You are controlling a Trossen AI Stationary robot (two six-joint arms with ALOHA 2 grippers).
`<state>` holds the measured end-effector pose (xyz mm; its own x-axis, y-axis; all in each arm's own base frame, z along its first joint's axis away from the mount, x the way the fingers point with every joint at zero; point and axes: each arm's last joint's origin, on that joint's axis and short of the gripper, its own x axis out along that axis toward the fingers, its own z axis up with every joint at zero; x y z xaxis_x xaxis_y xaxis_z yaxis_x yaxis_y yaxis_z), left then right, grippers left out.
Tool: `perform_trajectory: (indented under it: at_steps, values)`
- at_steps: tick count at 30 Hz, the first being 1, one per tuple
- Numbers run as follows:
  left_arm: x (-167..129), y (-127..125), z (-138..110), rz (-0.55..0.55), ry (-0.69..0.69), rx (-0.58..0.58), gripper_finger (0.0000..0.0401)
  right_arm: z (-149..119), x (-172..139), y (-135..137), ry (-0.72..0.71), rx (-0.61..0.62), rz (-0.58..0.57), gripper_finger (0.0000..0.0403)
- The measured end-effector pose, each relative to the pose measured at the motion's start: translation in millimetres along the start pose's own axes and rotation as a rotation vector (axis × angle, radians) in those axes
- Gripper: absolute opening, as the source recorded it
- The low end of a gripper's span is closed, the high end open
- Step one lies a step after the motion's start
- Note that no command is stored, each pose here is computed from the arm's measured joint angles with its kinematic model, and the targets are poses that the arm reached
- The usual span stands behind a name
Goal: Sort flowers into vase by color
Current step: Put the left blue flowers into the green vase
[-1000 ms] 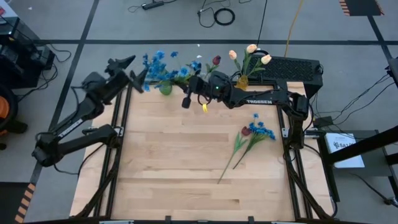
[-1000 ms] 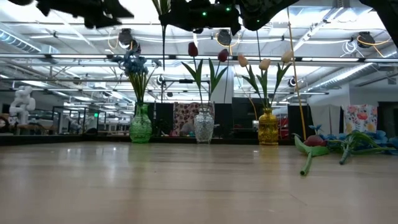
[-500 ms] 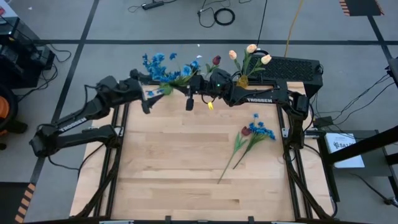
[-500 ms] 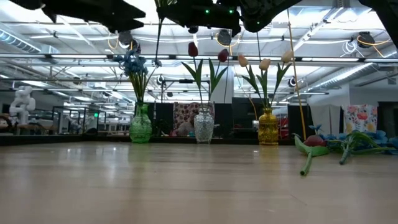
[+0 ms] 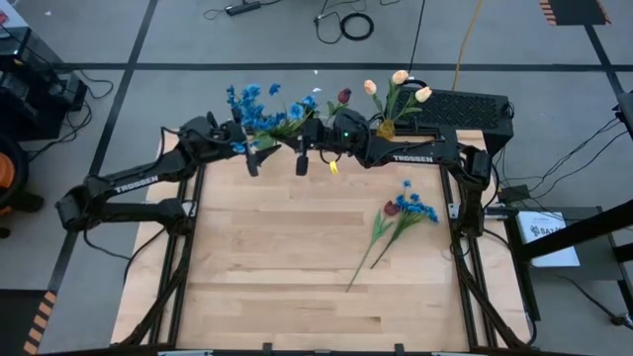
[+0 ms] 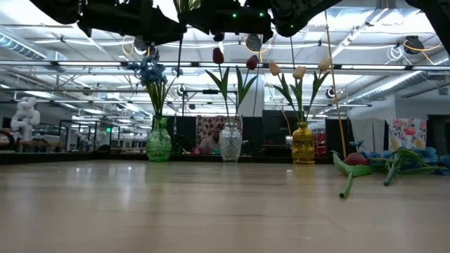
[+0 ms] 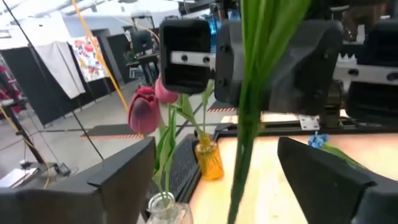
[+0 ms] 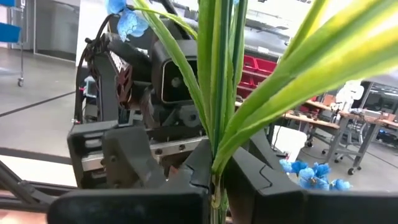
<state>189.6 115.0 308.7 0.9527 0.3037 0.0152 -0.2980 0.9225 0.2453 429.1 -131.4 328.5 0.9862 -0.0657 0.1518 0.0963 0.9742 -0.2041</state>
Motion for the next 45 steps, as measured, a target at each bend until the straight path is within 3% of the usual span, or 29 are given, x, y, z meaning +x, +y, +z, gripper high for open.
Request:
perform_trajectory:
  at_steps: [12,26,37,45]
  values:
    - [0.7,0.5,0.5,0.004,-0.01,0.104,0.0234,-0.8,0.0,0.1,0.008,-0.008,0.0,0.0018]
    - [2.6,-7.3,3.7,-0.036,-0.033,0.113,0.0126,-0.7,0.0,-0.1,0.008,-0.008,-0.006,0.0029]
    - [4.7,-11.5,4.6,-0.018,-0.029,0.099,0.0102,-0.7,0.0,-0.1,0.008,-0.008,-0.005,0.0029]
    - [4.7,-11.3,4.6,-0.015,-0.03,0.107,0.002,-0.7,0.0,0.0,0.007,-0.016,-0.003,0.0029]
